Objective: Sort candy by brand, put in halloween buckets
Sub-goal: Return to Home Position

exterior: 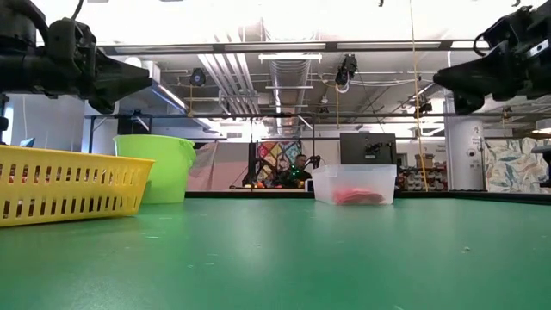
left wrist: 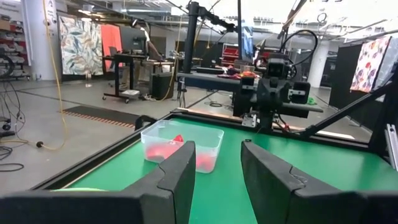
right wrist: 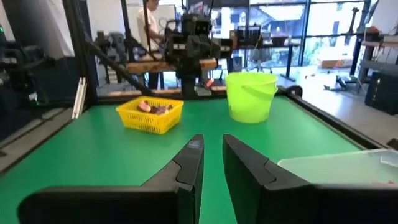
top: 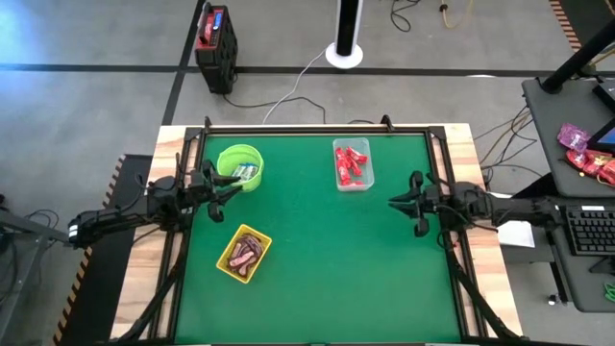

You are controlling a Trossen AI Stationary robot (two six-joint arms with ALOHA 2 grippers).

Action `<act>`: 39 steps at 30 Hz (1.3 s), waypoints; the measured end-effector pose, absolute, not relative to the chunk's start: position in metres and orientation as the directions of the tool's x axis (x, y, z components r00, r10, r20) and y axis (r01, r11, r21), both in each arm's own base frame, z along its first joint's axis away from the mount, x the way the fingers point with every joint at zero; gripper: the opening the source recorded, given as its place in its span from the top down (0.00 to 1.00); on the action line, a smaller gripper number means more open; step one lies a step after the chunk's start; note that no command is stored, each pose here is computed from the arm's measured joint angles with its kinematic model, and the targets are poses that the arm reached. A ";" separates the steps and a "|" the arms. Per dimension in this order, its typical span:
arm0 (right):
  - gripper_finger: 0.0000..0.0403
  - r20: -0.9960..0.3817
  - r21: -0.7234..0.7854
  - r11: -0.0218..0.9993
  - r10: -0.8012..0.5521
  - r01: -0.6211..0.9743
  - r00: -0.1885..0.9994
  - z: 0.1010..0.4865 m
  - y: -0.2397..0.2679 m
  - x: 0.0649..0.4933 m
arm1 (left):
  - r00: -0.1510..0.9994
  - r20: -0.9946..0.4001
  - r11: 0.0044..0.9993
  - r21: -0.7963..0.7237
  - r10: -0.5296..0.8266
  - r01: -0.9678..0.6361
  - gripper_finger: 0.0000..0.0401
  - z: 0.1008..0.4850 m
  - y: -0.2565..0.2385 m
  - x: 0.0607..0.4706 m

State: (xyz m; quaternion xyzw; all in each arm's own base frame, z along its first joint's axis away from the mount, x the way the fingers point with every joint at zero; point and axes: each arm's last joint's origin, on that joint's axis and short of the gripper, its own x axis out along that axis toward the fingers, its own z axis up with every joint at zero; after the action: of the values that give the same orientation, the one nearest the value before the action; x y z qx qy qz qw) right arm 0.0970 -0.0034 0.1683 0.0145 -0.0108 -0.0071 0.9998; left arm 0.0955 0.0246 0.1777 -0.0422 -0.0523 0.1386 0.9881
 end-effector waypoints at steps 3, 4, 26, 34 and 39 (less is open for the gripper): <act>0.87 0.024 0.040 0.999 -0.014 0.013 1.000 0.168 -0.003 0.097 | 0.956 0.093 0.958 -0.098 0.278 -0.269 0.72 0.178 0.025 0.096; 0.87 0.023 0.040 0.999 -0.014 0.014 1.000 0.168 -0.003 0.097 | 0.956 0.091 0.958 -0.098 0.278 -0.270 0.72 0.178 0.025 0.096; 0.87 0.015 0.052 0.998 -0.019 0.018 1.000 0.168 -0.004 0.098 | 0.957 0.084 0.958 -0.098 0.277 -0.269 0.72 0.177 0.025 0.096; 0.87 0.018 0.052 0.999 -0.019 0.018 1.000 0.168 -0.004 0.098 | 0.957 0.084 0.958 -0.098 0.277 -0.269 0.72 0.177 0.025 0.096; 0.87 0.019 0.052 0.999 -0.019 0.018 1.000 0.168 -0.004 0.098 | 0.957 0.085 0.958 -0.098 0.277 -0.269 0.72 0.177 0.025 0.096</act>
State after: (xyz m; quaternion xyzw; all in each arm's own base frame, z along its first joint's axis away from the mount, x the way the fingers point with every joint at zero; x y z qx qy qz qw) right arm 0.0984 -0.0036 0.1684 0.0257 -0.0098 -0.0093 0.9996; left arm 0.0960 0.0247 0.1772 -0.0425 -0.0488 0.1380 0.9883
